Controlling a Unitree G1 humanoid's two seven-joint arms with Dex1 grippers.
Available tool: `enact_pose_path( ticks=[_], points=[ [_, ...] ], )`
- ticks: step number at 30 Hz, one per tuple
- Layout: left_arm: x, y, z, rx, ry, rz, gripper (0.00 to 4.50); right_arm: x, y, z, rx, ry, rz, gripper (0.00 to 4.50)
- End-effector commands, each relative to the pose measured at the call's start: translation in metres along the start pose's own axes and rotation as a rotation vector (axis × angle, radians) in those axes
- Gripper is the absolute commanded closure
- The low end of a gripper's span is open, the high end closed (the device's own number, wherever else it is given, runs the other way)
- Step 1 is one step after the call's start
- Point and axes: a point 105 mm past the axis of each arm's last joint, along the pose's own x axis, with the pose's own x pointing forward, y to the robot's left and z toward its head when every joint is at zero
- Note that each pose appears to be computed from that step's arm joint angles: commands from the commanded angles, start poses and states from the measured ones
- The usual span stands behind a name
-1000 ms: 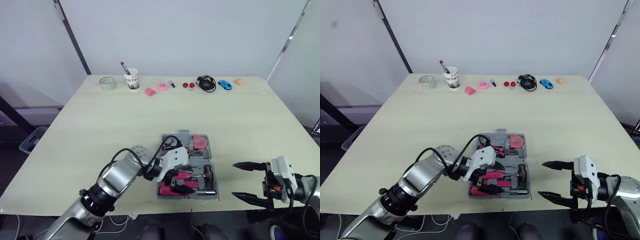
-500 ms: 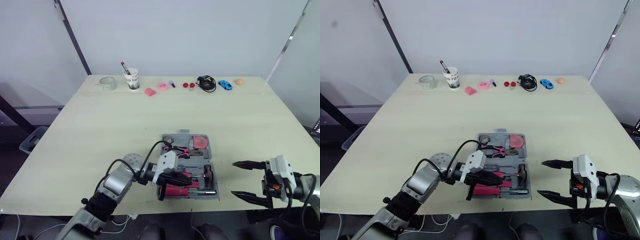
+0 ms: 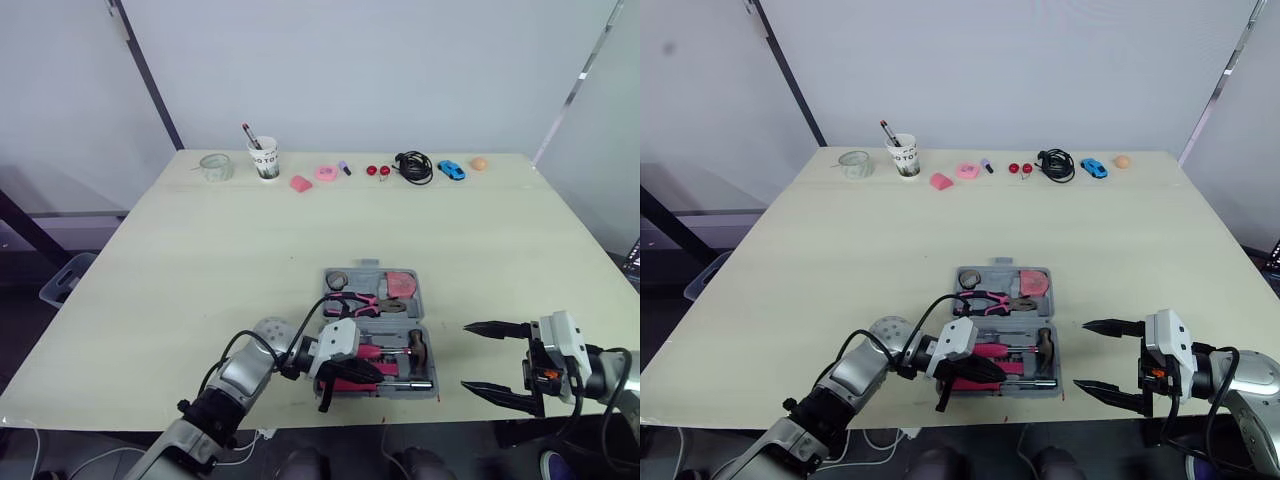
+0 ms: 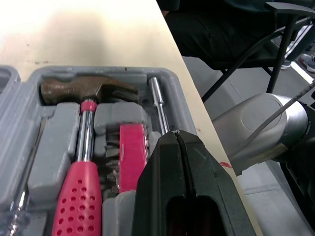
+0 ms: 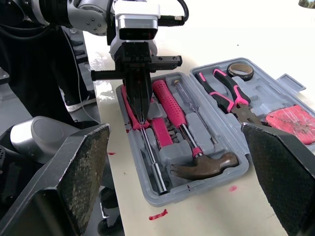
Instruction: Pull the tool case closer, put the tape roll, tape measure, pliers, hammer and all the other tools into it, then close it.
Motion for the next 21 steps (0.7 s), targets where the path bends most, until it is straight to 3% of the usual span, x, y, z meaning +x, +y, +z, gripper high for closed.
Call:
enact_pose_path(
  ticks=[1,10,21],
  points=[
    [-0.002,-0.001,0.001,0.023,-0.002,-0.012,4.48,0.000,0.000,0.005,-0.029,-0.017,0.002,0.00],
    [0.001,-0.011,-0.026,-0.023,0.071,-0.037,4.48,-0.001,0.001,0.005,-0.031,-0.014,0.000,0.00],
    [0.003,-0.015,-0.027,-0.035,0.047,-0.033,4.48,-0.002,0.002,0.004,-0.027,-0.012,-0.004,0.00]
  ],
)
